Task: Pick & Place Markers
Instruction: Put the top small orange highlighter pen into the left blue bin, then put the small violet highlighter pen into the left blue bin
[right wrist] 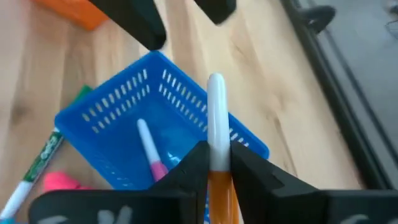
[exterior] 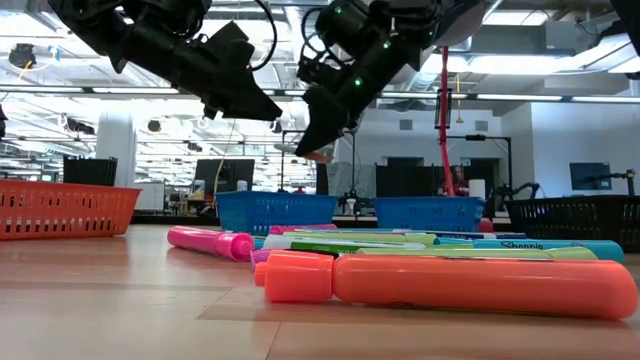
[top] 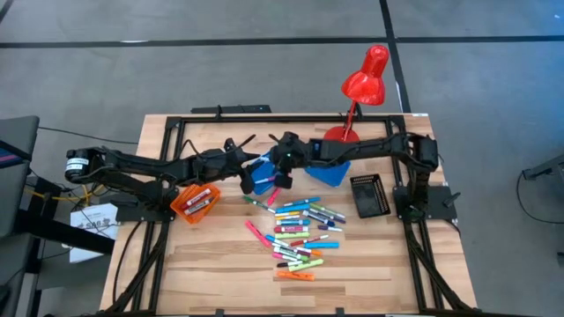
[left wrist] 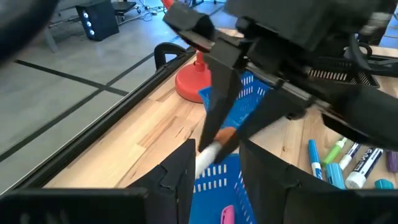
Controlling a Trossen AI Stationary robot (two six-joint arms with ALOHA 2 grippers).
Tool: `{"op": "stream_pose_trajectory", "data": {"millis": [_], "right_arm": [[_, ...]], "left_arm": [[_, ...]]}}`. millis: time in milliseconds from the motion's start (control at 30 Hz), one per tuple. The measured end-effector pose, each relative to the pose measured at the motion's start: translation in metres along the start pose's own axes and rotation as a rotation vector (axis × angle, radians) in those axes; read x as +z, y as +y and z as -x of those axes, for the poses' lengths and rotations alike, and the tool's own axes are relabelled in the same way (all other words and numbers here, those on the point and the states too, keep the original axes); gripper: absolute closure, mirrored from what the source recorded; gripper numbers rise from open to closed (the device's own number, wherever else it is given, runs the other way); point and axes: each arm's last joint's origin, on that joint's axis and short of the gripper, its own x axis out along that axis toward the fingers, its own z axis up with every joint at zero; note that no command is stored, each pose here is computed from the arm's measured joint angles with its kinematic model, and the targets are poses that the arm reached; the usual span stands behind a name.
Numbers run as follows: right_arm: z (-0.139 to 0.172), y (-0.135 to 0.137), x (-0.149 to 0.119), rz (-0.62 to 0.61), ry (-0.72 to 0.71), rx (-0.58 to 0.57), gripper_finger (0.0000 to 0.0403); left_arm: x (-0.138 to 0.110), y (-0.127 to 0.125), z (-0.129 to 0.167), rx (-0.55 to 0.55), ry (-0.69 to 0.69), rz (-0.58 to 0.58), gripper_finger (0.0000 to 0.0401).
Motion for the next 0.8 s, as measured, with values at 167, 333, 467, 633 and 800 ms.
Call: {"op": "stream_pose_trajectory", "data": {"millis": [167,333,467,633,800], "right_arm": [[-0.014,-0.001,-0.002,-0.005,-0.055,0.128,0.0335],[-0.039,0.002,-0.017,0.016,-0.015,0.146,0.0340],[-0.039,0.007,-0.016,0.027,-0.001,0.161,0.0340],[-0.019,0.019,-0.013,0.054,0.067,0.206,0.0339],[-0.013,0.039,-0.017,0.052,0.142,0.250,0.0339]], "left_arm": [[0.000,0.000,0.000,0.001,-0.001,0.001,0.0280],[0.000,0.000,0.000,0.001,-0.004,0.004,0.0280],[-0.001,0.000,-0.001,0.001,0.005,0.002,0.0280],[-0.002,0.000,-0.002,0.001,0.013,0.004,0.0280],[-0.003,0.000,-0.002,0.002,0.015,0.008,0.0280]]}}
